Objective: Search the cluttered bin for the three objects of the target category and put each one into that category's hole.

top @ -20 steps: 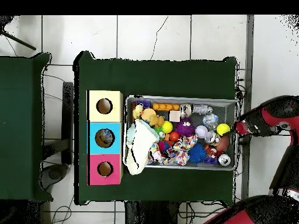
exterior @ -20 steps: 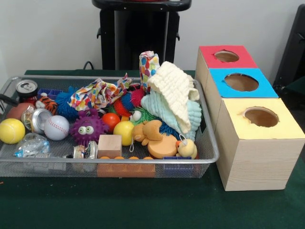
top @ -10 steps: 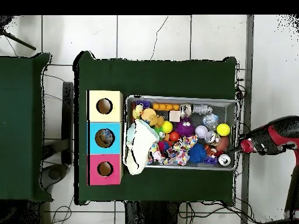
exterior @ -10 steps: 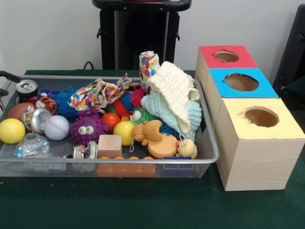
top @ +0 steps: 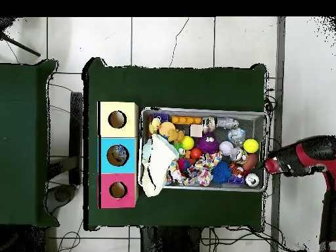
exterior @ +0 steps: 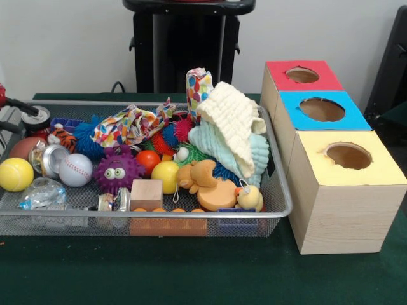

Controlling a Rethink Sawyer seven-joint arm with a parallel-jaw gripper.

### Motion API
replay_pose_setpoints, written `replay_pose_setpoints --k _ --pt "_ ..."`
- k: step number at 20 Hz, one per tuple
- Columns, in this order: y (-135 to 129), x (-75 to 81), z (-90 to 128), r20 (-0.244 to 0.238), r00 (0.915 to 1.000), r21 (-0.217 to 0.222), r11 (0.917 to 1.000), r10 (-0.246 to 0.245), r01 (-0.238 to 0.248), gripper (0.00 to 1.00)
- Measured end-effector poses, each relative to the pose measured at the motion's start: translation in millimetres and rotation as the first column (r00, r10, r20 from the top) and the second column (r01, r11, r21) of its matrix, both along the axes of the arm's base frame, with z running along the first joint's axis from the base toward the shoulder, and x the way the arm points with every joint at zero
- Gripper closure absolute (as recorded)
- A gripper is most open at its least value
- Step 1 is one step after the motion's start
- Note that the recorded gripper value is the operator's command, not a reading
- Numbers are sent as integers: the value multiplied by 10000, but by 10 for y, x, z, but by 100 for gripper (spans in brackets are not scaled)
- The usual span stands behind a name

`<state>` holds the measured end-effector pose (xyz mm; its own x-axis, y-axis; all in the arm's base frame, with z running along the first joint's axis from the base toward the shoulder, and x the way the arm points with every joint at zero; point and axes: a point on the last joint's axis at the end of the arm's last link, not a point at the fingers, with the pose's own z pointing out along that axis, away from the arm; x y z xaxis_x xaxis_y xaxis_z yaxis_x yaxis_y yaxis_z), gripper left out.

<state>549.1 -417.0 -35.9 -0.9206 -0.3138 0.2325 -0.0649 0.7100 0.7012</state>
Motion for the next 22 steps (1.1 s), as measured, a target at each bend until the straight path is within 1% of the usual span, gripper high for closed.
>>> replay_pose_setpoints --k 2,5,8,13,16,17,20,22 --pt "23 20 -13 86 10000 -73 10000 17 -17 0" --pt "121 85 -49 362 9993 -255 9996 88 -79 0" --pt "178 158 -22 577 9983 -338 9994 104 -85 0" --pt "220 259 69 698 9974 -416 9990 193 -164 0" --pt "271 341 82 748 9968 -497 9984 297 -260 0" --pt "287 371 86 766 9965 -529 9982 330 -290 0" --pt "404 529 98 860 9948 -657 9967 540 -484 0" --pt "432 562 100 881 9944 -671 9964 580 -521 0"
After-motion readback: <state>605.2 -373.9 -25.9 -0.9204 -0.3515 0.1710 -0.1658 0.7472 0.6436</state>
